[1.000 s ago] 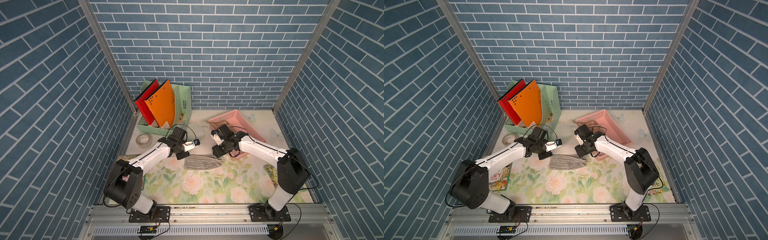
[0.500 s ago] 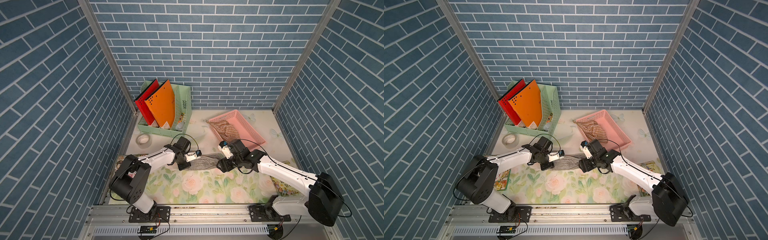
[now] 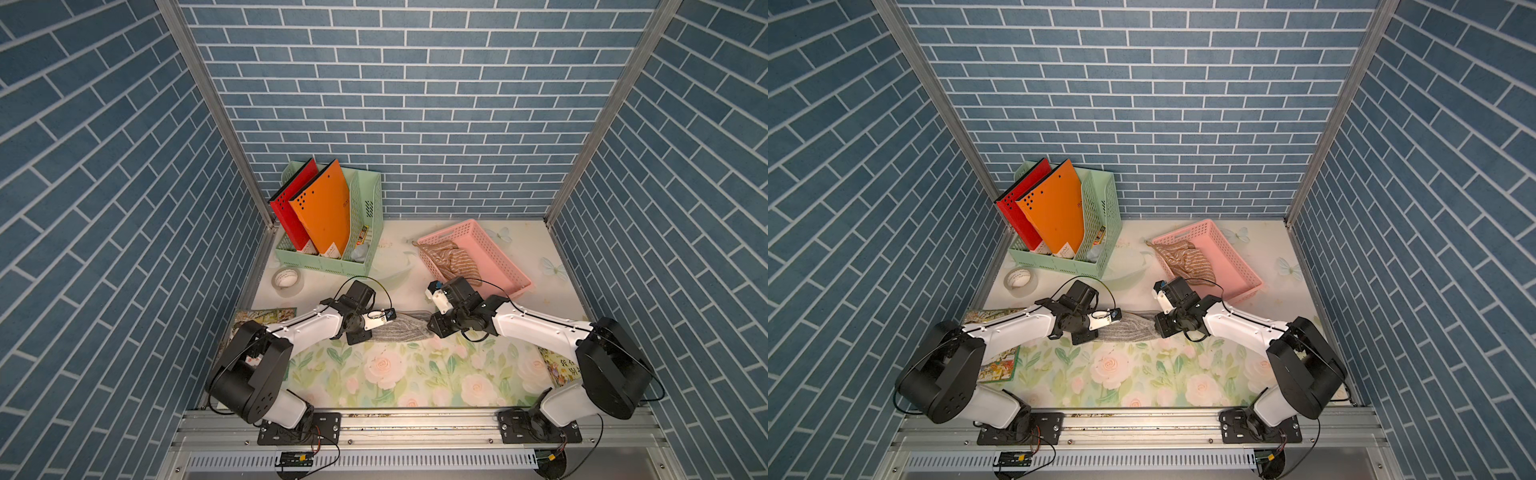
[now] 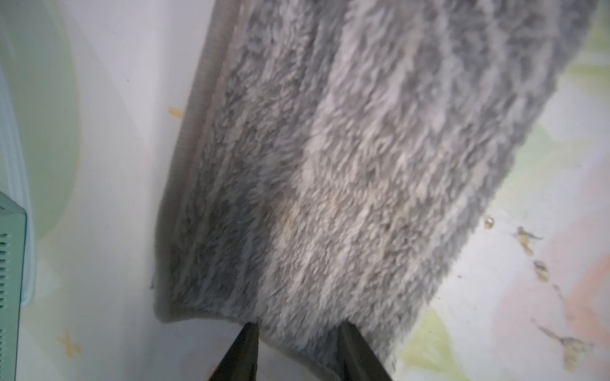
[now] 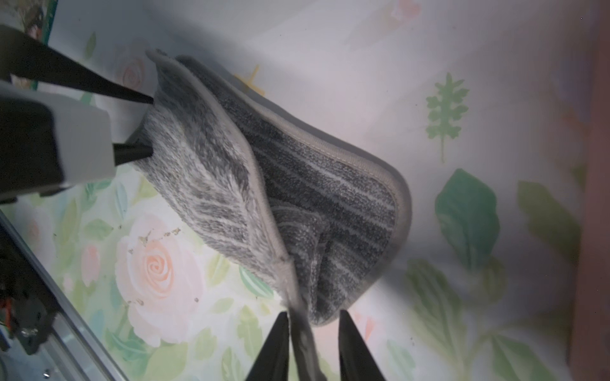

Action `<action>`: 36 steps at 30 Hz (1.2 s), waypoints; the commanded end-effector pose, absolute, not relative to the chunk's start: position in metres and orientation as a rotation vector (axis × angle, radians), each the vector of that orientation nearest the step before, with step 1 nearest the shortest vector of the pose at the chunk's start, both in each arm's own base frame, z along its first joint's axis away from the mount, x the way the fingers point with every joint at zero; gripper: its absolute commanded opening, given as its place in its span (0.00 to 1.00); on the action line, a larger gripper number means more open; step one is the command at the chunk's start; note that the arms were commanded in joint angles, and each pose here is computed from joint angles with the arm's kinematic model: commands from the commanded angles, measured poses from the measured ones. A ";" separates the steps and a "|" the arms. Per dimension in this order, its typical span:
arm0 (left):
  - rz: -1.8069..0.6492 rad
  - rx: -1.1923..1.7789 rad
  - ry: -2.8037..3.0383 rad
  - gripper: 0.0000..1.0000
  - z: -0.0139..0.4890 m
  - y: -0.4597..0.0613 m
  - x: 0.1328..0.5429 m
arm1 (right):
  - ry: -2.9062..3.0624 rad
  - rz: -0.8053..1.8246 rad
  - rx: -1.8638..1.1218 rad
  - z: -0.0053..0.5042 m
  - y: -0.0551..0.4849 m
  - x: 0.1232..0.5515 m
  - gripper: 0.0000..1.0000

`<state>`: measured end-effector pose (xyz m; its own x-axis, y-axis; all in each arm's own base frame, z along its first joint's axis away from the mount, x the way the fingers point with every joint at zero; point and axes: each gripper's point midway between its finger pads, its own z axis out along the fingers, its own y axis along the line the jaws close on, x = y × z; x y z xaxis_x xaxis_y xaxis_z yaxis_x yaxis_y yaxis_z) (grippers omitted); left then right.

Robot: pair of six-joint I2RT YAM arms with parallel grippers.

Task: Fold the square dishcloth
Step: Smooth out the cleaning item at the center of the board.

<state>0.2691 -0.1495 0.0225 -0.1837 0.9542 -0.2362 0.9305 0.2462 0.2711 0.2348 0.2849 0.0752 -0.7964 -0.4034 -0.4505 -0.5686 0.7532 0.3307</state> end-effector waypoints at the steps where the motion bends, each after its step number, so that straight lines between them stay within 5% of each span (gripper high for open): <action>1: 0.190 1.793 2.195 0.45 0.015 -0.130 0.265 | 2.563 0.653 -0.749 0.090 0.289 0.246 0.00; 10: 0.336 1.907 2.112 0.44 0.004 -0.107 0.258 | 2.613 0.388 -0.802 0.083 0.269 0.283 0.00; 11: 0.339 1.912 2.105 0.44 0.004 -0.106 0.258 | 2.621 0.364 -0.811 0.079 0.270 0.287 0.04; 15: 0.325 1.922 2.095 0.43 0.005 -0.107 0.256 | 2.624 0.273 -0.763 0.075 0.269 0.304 0.49; 21: 0.271 1.905 2.098 0.42 0.008 -0.113 0.254 | 2.449 0.309 -0.580 0.128 0.265 0.292 0.67; 27: 0.221 1.873 2.126 0.42 0.012 -0.120 0.257 | 2.378 0.190 -0.612 0.108 0.285 0.239 0.65; 36: 0.188 1.871 2.157 0.42 0.010 -0.119 0.252 | 2.288 -0.002 -0.742 0.074 0.310 0.232 0.56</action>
<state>0.2719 -0.1290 0.0233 -0.0935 0.9818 -0.1653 0.9166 0.1497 0.3707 0.2200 0.3060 0.0695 -0.6082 -0.5278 -0.5929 -0.5588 0.8152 -0.1524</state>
